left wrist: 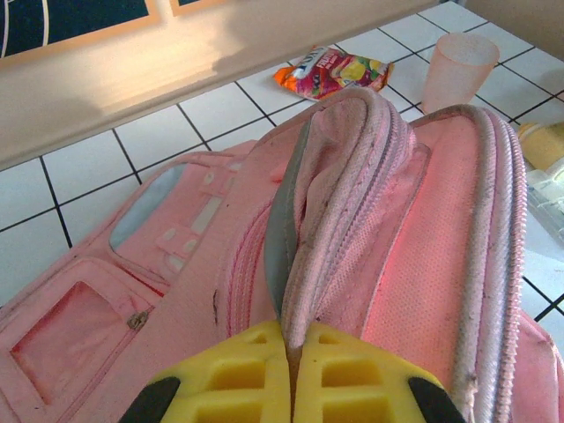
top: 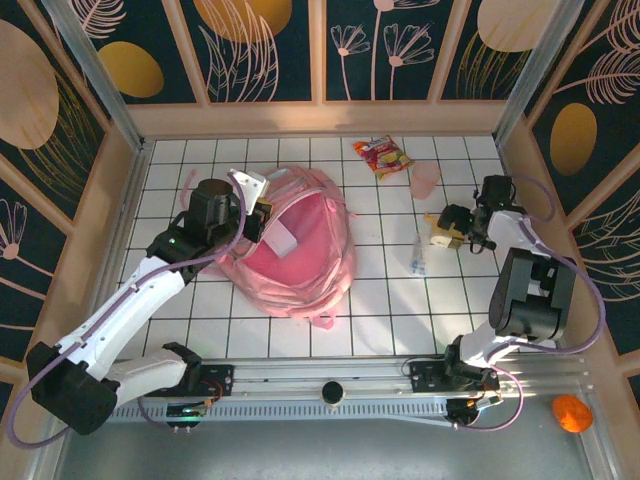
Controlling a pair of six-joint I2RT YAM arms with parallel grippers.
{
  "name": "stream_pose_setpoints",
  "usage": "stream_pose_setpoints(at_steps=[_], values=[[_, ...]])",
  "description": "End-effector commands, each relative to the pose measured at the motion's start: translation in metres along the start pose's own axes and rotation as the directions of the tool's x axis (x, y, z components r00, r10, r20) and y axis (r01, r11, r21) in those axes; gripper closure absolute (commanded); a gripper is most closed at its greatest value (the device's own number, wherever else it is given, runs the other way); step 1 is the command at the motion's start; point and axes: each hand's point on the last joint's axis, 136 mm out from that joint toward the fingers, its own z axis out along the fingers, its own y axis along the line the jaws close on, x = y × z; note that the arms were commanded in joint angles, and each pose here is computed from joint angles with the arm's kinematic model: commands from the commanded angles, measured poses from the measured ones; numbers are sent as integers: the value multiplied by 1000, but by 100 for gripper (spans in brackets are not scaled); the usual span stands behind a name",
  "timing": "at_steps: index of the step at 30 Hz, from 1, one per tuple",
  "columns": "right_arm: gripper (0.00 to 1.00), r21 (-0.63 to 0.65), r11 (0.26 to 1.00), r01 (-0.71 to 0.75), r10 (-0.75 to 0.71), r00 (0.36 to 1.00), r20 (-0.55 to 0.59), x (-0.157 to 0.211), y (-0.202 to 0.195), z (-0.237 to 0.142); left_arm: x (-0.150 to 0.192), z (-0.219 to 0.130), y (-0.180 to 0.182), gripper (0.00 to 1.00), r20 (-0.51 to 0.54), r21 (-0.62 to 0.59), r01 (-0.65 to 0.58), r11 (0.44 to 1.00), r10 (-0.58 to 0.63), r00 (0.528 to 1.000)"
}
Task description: Pack books, pencil case, and school supplies into a backpack
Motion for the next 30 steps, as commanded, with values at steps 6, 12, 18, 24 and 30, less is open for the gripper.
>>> stream_pose_setpoints(at_steps=[6, 12, 18, 24, 30], values=[[1, -8, 992, 127, -128, 992, -20, -11, 19, 24, -51, -8, -1, 100, 181, 13, 22, 1000, -24, 983], [1, 6, 985, 171, -170, 983, -67, -3, 30, 41, -51, -8, -1, 100, 181, 13, 25, 1000, -27, 983], [6, 101, 981, 164, -152, 982, -114, 3, 15, 53, -51, -8, 0, 100, 179, 7, 22, 1000, -23, 984], [16, 115, 980, 162, -152, 984, -92, -2, 19, 43, -52, -9, -1, 100, 181, 8, 20, 1000, -21, 983], [17, 44, 989, 141, -141, 990, 7, -17, 60, -10, -50, -8, -1, 100, 182, 14, 29, 999, -31, 983]])
